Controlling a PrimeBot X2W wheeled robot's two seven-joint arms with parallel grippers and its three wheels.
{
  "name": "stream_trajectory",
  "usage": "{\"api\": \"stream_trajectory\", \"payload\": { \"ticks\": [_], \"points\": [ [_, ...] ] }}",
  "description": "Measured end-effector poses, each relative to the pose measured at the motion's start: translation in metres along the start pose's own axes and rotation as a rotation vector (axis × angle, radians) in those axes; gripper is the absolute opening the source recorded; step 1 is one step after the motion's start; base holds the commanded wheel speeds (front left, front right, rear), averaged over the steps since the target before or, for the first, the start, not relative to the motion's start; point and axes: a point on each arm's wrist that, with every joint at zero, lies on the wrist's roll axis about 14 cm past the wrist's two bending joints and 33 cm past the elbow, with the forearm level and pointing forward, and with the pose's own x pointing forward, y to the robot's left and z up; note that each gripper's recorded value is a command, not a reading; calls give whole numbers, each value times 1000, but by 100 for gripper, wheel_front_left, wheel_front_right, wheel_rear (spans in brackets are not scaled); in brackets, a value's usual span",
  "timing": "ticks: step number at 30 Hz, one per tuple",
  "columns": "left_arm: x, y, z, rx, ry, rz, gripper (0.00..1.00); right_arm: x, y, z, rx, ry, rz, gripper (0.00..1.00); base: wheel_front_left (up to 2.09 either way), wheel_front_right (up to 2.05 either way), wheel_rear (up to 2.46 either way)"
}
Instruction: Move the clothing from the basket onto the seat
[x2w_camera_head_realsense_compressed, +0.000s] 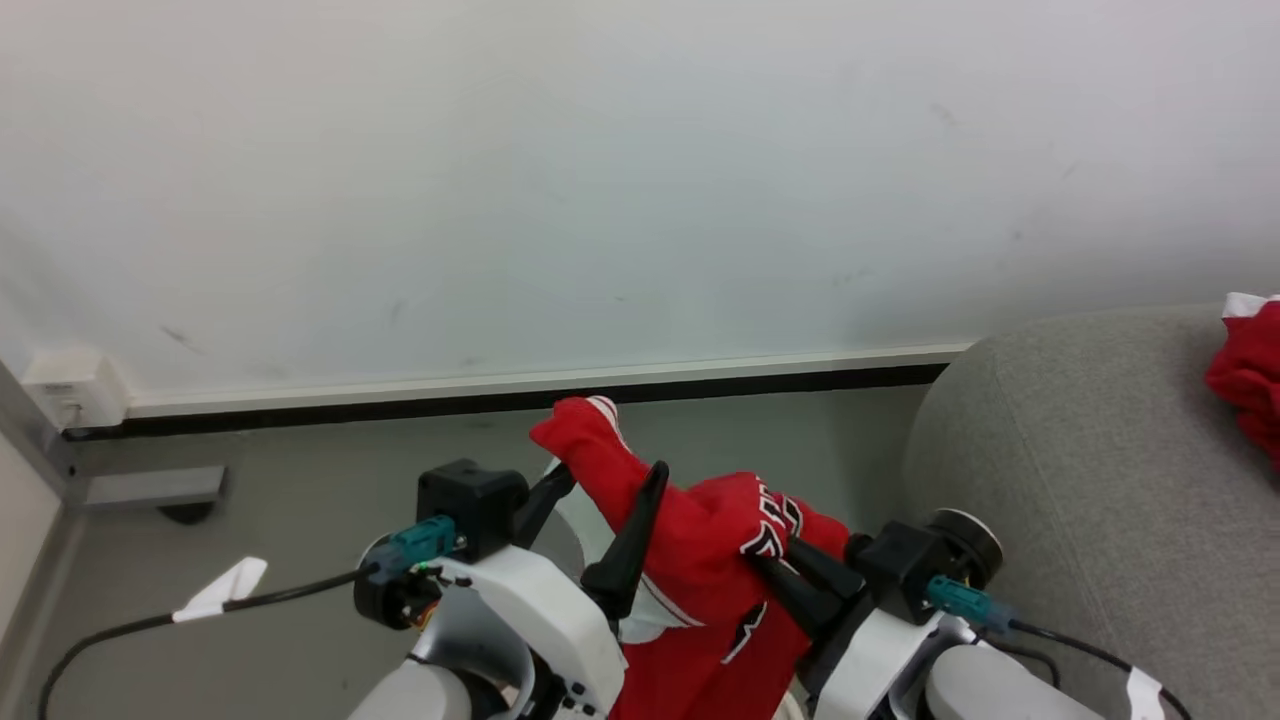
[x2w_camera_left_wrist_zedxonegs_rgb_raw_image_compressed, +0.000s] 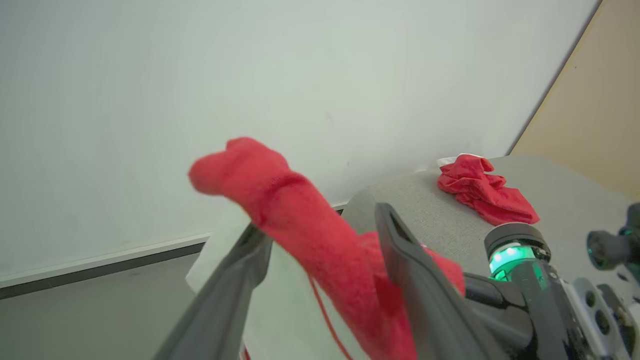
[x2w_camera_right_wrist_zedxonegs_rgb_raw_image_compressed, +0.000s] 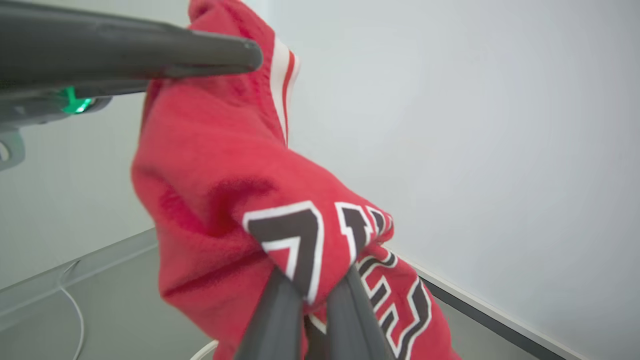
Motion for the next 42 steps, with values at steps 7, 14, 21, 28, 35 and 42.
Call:
{"api": "stream_trajectory", "payload": {
  "ticks": [7,14,21,28,35,42],
  "points": [
    [15,-23,-12,-4,29,-85,100,-40,-46,9,-30,-28,-150,0,0,0,0],
    [36,-64,-21,-19,50,-220,100,-96,-98,29,-78,-73,-350,0,0,0,0],
    [52,-109,-33,-44,70,-363,100,-162,-134,36,-103,-79,-546,0,0,0,0],
    [63,-126,-41,-59,83,-431,100,-193,-150,34,-99,-67,-643,0,0,0,0],
    [94,-112,-43,-49,69,-452,100,-188,-198,60,-155,-113,-717,0,0,0,0],
    [142,-87,-48,-40,27,-477,100,-166,-287,102,-312,-145,-798,0,0,0,0]
  ]
}}
